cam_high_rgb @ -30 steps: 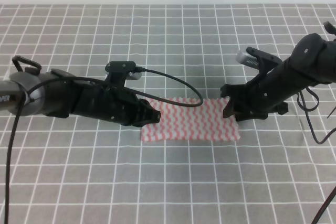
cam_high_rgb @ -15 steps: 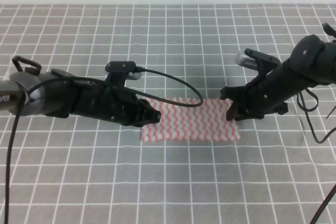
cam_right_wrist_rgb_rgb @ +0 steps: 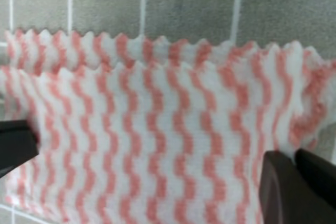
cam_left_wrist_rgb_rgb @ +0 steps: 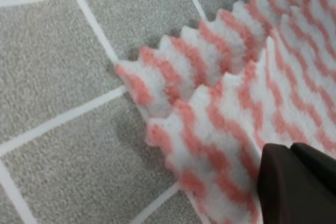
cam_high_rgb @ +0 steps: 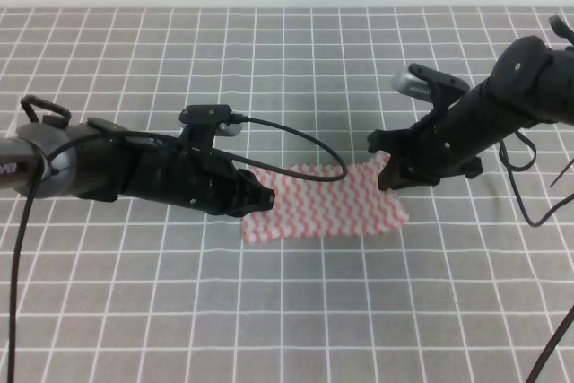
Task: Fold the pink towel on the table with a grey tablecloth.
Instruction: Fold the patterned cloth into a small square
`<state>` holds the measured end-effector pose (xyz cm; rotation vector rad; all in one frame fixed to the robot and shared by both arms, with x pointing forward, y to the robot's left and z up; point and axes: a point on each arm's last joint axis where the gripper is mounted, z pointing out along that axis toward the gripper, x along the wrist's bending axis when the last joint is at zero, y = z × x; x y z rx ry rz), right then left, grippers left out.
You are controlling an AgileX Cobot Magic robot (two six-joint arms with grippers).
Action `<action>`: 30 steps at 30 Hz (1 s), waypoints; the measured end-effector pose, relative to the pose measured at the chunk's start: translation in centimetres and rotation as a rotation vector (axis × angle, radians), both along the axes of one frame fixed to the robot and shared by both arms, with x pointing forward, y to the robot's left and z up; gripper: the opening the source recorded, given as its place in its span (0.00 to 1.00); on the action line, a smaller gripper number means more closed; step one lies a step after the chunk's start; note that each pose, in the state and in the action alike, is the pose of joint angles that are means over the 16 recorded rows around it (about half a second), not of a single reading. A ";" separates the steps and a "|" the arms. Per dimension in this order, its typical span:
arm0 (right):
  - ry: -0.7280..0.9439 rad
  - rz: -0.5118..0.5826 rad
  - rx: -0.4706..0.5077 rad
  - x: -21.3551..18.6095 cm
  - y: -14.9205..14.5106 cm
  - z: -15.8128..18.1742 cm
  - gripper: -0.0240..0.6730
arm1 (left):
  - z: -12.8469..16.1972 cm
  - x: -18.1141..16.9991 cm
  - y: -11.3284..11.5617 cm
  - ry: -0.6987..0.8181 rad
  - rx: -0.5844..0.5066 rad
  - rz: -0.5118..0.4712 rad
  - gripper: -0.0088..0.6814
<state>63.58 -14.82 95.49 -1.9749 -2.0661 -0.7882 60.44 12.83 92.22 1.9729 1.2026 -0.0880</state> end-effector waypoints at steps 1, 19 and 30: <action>-0.001 0.004 0.008 0.0 0.1 0.2 0.02 | 0.0 0.0 0.0 0.000 0.000 0.000 0.01; -0.051 0.054 0.139 0.0 2.5 1.3 0.02 | 1.0 0.1 0.0 -0.022 -0.011 0.006 0.01; -0.069 0.058 0.137 -0.1 3.0 1.4 0.02 | 2.8 0.5 0.8 -0.043 -0.023 0.036 0.01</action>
